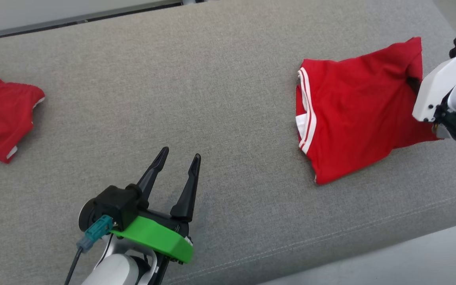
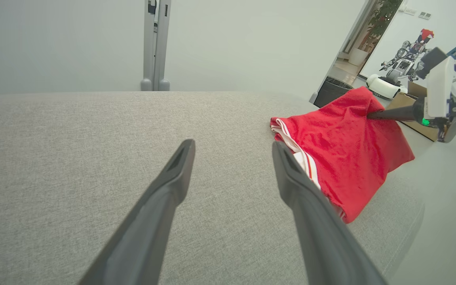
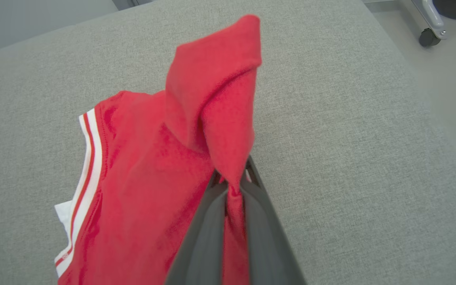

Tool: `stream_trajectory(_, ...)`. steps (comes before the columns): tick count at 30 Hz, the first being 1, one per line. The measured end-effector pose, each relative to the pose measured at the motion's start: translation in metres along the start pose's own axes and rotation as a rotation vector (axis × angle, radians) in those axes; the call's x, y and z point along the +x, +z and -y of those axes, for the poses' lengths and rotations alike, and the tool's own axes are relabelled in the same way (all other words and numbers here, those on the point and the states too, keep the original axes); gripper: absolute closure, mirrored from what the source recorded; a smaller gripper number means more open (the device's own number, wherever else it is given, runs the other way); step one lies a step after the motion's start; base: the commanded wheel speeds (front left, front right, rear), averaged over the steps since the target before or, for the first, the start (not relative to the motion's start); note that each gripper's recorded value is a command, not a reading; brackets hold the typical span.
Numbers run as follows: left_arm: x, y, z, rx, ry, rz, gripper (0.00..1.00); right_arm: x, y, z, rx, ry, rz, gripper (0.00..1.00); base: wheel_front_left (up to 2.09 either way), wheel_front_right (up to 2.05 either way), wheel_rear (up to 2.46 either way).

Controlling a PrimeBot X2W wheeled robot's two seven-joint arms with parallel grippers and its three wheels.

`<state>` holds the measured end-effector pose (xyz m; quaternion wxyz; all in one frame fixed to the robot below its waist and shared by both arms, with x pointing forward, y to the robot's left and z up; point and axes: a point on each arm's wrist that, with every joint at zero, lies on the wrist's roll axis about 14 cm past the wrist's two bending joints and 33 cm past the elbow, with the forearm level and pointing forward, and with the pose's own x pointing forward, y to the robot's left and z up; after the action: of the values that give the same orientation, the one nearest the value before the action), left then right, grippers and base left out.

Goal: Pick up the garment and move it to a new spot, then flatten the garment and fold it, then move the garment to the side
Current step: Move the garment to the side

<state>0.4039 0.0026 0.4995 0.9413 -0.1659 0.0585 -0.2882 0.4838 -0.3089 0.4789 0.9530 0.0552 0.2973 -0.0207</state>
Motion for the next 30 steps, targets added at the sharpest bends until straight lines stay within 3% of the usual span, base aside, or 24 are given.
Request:
stream_trajectory(13, 0.035, -0.024, -0.006, -0.01, -0.07, -0.069, 0.0, 0.02, 0.033, 0.084, -0.041, -0.231, 0.019, 1.0, 0.0, 0.0, 0.0)
stream_trajectory(29, 0.043, -0.037, -0.02, -0.006, -0.081, -0.107, 0.0, 0.049, 0.037, 0.136, -0.123, -0.392, 0.028, 1.0, 0.0, 0.0, 0.0)
stream_trajectory(30, 0.044, -0.038, -0.022, -0.004, -0.08, -0.109, 0.0, 0.051, 0.039, 0.138, -0.143, -0.402, 0.041, 0.86, 0.0, 0.0, 0.0)
